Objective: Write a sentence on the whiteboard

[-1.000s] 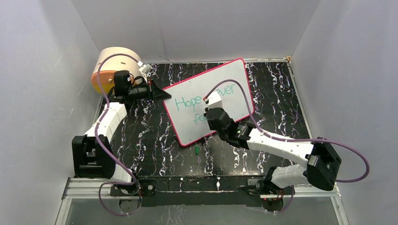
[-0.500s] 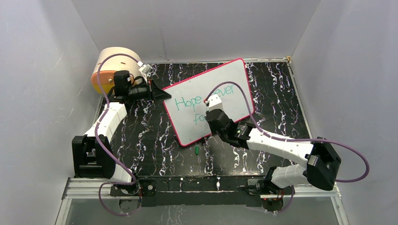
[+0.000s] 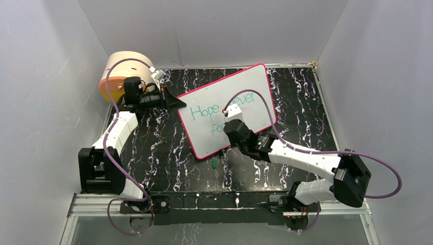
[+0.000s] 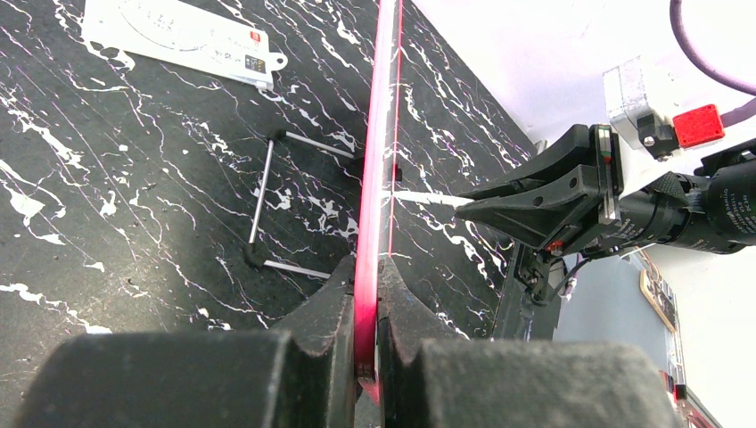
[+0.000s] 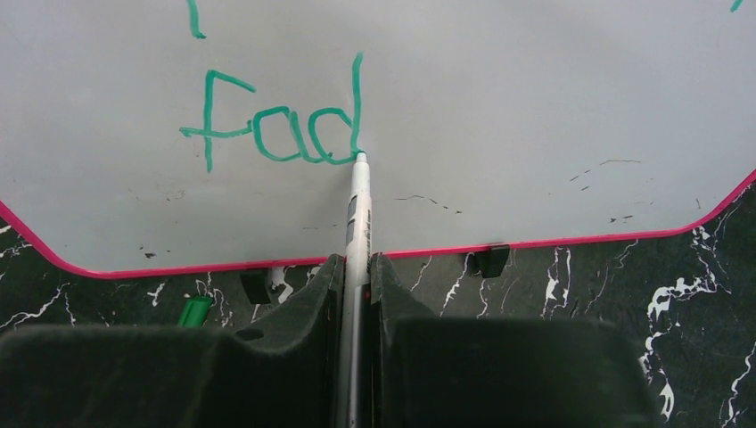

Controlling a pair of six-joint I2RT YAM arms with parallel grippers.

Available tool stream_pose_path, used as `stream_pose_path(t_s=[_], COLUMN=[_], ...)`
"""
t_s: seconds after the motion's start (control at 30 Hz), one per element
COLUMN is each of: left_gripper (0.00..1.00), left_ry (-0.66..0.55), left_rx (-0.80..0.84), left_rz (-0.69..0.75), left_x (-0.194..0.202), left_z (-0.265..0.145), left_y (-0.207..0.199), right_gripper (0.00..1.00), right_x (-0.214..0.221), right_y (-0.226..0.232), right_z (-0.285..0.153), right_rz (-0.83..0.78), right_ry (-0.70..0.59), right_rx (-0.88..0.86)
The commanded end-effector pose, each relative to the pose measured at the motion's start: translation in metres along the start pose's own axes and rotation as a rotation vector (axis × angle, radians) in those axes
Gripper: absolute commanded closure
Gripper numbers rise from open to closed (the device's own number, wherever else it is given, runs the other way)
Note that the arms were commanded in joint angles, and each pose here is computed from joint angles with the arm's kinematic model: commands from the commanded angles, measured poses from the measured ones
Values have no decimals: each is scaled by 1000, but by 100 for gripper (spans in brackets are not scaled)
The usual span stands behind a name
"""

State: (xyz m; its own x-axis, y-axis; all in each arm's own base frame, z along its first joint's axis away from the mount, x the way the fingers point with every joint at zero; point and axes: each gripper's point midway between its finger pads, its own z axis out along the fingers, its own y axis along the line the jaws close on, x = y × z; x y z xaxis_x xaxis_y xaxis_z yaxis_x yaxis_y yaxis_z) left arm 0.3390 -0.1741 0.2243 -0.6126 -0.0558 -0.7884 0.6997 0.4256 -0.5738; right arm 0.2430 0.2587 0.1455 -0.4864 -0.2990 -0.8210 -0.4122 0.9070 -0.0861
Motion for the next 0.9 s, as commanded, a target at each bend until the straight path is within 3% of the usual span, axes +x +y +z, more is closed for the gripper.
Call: stream_pose_path(t_s=[0.0,0.53,0.87], left_gripper=[100,100,100], left_ry=[94,94,94], left_rx=[-156,-157,-159], left_rz=[-27,-26,-24], left_x=[41,41,40], left_z=[11,11,11], left_y=[38,37,38], right_gripper=[100,100,100], right_x=[-13,-34,-27], right_y=[-7,-8,-3], right_z=[-4,-13,-4], right_rz=[37,86,72], right_ry=[-42,-135,-110], right_rx=[32,8,-2])
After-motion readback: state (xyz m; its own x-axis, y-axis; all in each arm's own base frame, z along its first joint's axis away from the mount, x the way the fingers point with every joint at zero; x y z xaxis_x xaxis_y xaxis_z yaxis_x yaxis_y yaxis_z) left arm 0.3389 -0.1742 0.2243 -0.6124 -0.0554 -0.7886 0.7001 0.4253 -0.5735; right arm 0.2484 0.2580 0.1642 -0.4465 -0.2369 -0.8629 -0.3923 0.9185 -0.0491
